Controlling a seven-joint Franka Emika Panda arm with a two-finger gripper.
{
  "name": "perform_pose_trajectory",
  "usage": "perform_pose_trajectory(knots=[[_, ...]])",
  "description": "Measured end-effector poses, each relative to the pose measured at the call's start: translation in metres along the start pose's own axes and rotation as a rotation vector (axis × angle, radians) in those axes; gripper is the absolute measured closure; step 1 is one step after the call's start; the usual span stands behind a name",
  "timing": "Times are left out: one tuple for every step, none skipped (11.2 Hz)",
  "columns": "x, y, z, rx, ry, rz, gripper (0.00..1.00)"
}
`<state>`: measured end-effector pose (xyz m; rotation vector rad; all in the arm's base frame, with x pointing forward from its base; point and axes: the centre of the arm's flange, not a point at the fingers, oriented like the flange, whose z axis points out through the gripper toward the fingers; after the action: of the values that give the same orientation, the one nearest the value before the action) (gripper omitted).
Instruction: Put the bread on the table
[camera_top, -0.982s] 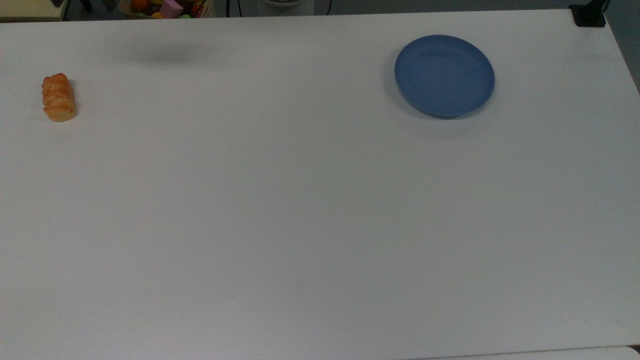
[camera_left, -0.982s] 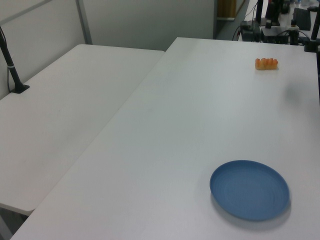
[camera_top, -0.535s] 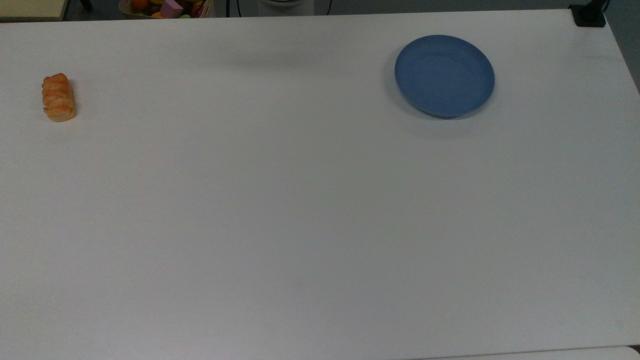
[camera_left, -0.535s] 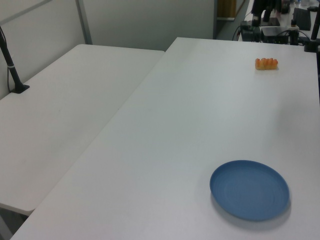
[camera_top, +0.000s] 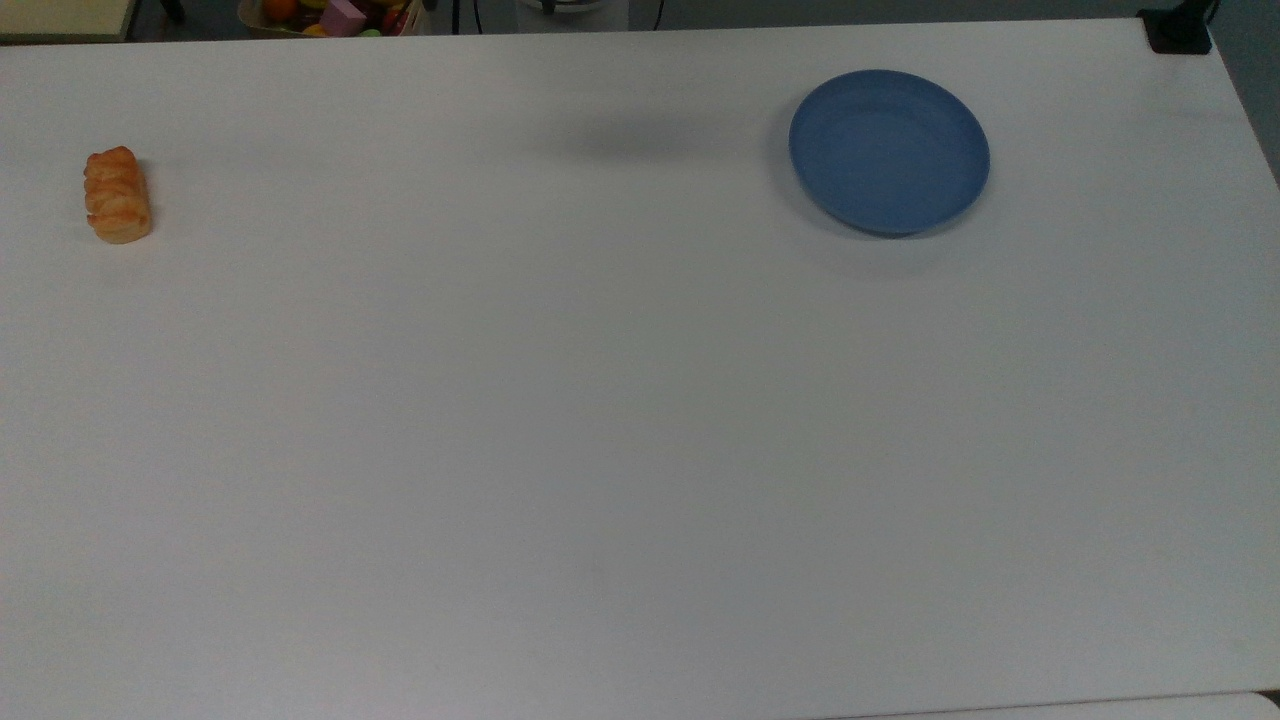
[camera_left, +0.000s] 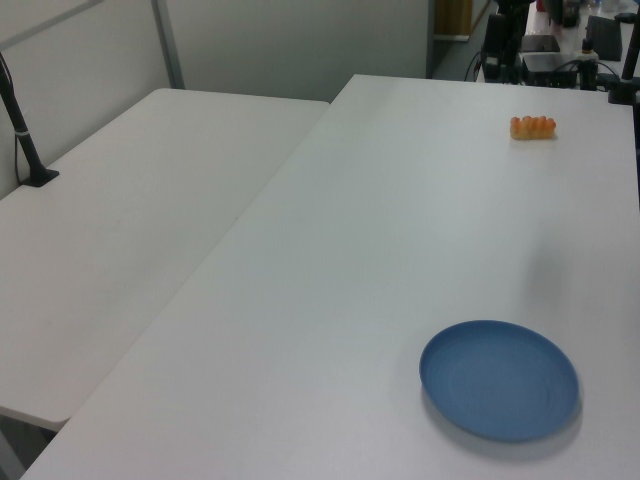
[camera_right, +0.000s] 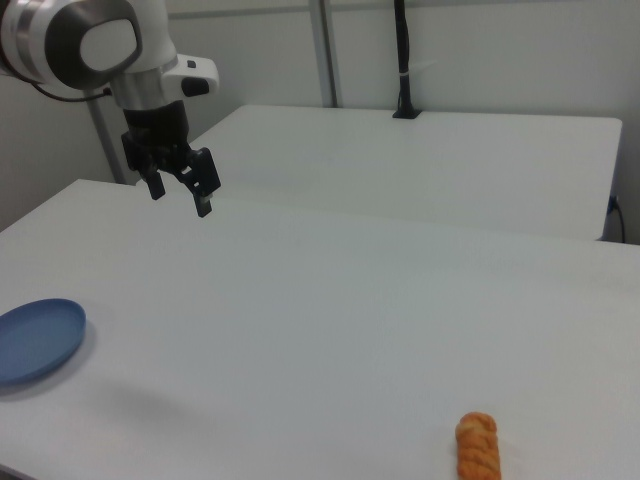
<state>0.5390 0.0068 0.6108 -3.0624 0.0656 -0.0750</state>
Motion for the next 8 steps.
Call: perform_pose_trajectory(knots=[[0.004, 0.000, 0.005, -0.002, 0.008, -0.031, 0.00], [0.009, 0.000, 0.009, -0.005, 0.017, -0.060, 0.00], [0.013, 0.001, 0.014, -0.008, 0.030, -0.099, 0.00], [0.017, 0.003, 0.017, -0.013, 0.039, -0.138, 0.00], [0.020, 0.006, 0.019, -0.023, 0.043, -0.160, 0.00], [0.020, 0.007, 0.020, -0.032, 0.042, -0.173, 0.00], [0.020, 0.006, 0.020, -0.041, 0.042, -0.186, 0.00], [0.020, 0.003, 0.020, -0.044, 0.041, -0.193, 0.00]])
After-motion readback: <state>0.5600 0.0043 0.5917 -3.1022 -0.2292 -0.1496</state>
